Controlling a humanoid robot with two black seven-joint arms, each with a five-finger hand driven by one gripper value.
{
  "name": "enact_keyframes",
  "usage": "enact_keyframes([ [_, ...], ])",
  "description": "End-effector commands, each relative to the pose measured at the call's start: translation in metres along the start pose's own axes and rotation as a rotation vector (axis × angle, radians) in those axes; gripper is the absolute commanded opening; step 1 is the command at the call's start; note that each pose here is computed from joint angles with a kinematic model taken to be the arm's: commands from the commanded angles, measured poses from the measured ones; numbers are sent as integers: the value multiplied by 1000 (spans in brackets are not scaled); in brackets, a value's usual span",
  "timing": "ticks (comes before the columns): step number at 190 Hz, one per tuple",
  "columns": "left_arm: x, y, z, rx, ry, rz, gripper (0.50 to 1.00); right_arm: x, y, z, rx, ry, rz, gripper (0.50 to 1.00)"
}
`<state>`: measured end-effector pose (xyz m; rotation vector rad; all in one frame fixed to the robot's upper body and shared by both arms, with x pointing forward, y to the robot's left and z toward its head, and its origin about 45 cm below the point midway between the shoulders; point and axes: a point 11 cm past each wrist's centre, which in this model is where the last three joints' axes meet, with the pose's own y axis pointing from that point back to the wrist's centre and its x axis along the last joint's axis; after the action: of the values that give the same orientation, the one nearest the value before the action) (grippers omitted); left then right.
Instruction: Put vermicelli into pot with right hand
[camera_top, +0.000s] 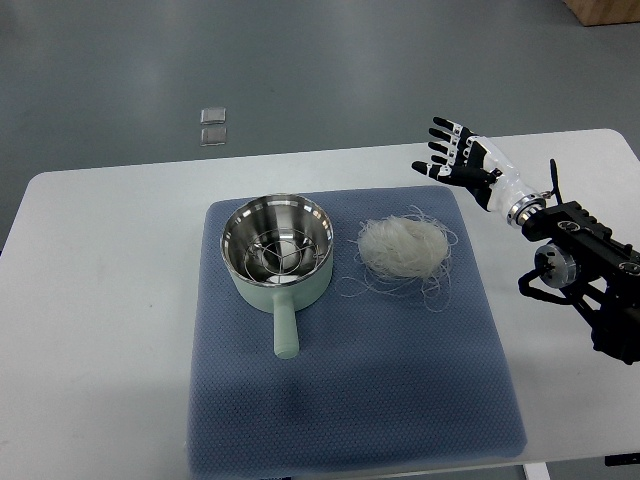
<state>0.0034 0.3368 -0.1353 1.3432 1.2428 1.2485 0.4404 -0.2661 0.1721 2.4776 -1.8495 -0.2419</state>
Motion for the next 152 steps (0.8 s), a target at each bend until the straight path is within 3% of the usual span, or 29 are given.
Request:
enact_keyframes([
  [1, 0, 0, 0, 0, -1, 0, 1000, 0, 0, 0, -1, 0, 1, 928],
  [152, 2, 0, 0, -3, 1, 7, 1000, 0, 1, 0, -1, 0, -14, 928],
])
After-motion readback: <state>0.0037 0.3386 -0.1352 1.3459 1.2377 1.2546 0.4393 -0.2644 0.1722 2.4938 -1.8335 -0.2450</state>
